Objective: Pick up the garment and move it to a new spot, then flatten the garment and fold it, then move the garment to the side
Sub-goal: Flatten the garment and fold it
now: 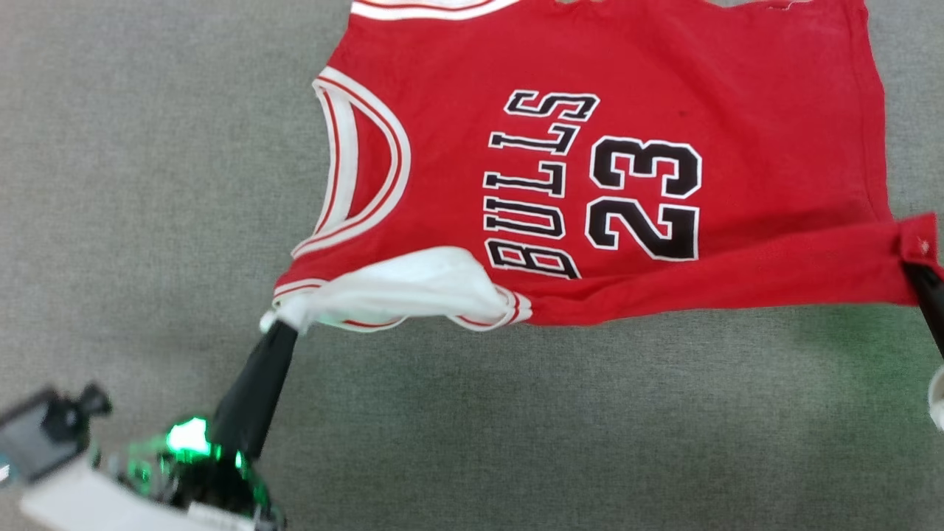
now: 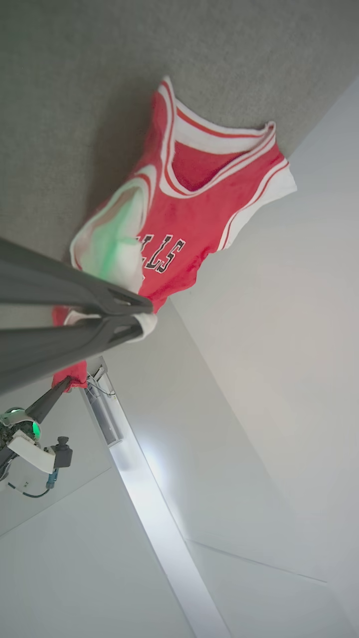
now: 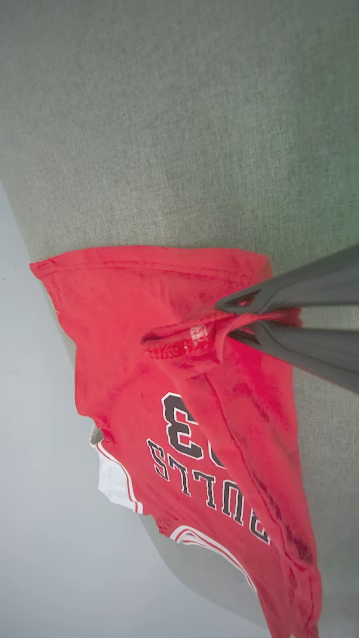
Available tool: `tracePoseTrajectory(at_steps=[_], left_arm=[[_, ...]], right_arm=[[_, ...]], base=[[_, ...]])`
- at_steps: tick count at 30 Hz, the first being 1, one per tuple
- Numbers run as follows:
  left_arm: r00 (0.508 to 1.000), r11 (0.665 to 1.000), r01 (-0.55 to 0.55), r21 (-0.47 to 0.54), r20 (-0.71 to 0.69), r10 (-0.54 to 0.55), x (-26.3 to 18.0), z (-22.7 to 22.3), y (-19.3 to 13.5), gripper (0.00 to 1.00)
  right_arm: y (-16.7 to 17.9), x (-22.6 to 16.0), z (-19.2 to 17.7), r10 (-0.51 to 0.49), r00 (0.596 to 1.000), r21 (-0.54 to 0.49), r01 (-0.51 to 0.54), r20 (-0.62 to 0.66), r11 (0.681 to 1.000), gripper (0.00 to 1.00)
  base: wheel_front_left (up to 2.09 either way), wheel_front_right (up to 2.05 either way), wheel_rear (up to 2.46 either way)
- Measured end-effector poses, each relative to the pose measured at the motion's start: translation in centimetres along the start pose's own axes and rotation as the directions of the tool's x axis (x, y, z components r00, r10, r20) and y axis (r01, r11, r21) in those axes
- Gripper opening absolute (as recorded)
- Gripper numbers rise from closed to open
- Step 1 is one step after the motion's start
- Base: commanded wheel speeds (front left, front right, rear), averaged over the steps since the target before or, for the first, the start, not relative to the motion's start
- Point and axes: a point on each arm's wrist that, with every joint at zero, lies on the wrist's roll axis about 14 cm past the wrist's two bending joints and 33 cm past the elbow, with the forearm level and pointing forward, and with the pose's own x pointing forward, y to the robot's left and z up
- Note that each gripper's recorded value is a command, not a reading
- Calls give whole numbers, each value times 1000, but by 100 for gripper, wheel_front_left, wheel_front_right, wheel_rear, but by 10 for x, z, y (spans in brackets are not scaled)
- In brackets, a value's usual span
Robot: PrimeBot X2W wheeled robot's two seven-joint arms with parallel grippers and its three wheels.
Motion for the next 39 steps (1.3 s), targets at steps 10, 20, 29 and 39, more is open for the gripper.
tracePoseTrajectory(at_steps=[10, 20, 29, 39], left_arm=[[999, 998, 32, 60, -31, -31, 64, 8, 22, 0], [991, 990, -106, 92, -66, 112, 101, 0, 86, 0], [968, 944, -186, 271, -115, 224, 114, -16, 139, 0], [951, 915, -146, 376, -201, 234, 114, -24, 140, 100]], right_arm=[[-9, 29, 8, -25, 999, 15, 25, 34, 1000, 0], [-31, 47, -9, -86, 996, 102, 82, 35, 991, 0], [-47, 66, -37, -125, 992, 94, 125, -11, 988, 0], [-37, 70, -31, -89, 996, 23, 89, 14, 996, 78]], base=[[0, 0, 0], [0, 0, 0], [0, 0, 0], [0, 0, 0]])
